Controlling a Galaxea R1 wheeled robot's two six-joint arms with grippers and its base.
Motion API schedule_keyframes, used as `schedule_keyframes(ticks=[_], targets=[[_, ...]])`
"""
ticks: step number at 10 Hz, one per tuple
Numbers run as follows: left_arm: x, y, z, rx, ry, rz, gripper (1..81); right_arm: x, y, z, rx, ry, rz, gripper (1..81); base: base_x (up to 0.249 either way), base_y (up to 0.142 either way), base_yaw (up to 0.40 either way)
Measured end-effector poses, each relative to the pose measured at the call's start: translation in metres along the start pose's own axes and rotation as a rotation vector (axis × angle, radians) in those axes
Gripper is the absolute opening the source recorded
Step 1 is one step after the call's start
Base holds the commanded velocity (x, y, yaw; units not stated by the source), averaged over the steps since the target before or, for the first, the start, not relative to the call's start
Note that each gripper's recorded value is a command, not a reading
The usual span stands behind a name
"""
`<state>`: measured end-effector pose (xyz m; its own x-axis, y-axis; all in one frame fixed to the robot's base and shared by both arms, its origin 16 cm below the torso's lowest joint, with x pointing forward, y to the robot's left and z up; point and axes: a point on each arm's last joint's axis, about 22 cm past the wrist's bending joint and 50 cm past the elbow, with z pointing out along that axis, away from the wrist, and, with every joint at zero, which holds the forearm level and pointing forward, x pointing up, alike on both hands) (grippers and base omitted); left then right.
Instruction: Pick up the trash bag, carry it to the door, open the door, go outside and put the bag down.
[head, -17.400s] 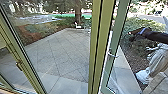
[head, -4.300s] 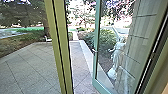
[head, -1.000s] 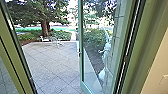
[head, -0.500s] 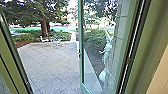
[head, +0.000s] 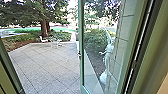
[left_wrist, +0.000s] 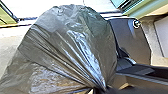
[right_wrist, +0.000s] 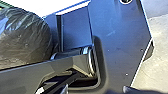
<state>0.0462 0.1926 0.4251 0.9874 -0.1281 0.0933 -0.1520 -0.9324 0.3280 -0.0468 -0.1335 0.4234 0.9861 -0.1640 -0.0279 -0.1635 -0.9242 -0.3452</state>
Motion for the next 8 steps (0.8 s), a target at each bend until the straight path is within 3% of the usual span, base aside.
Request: schedule_keyframes(ticks=[7, 8], targets=[[0.0032, 0.0047, 0.0012, -0.008, 0.005, -0.003, 1.0, 0.0020, 0.0046, -0.0011, -0.005, 0.001, -0.002, 81.1, 0.142, 0.000, 0.000], [0.0014, -0.0041, -0.0005, 0.007, 0.000, -0.005, 1.0, 0.0020, -0.0031, 0.0003, 0.006, 0.000, 0.008, 81.1, 0.141, 0.000, 0.000]])
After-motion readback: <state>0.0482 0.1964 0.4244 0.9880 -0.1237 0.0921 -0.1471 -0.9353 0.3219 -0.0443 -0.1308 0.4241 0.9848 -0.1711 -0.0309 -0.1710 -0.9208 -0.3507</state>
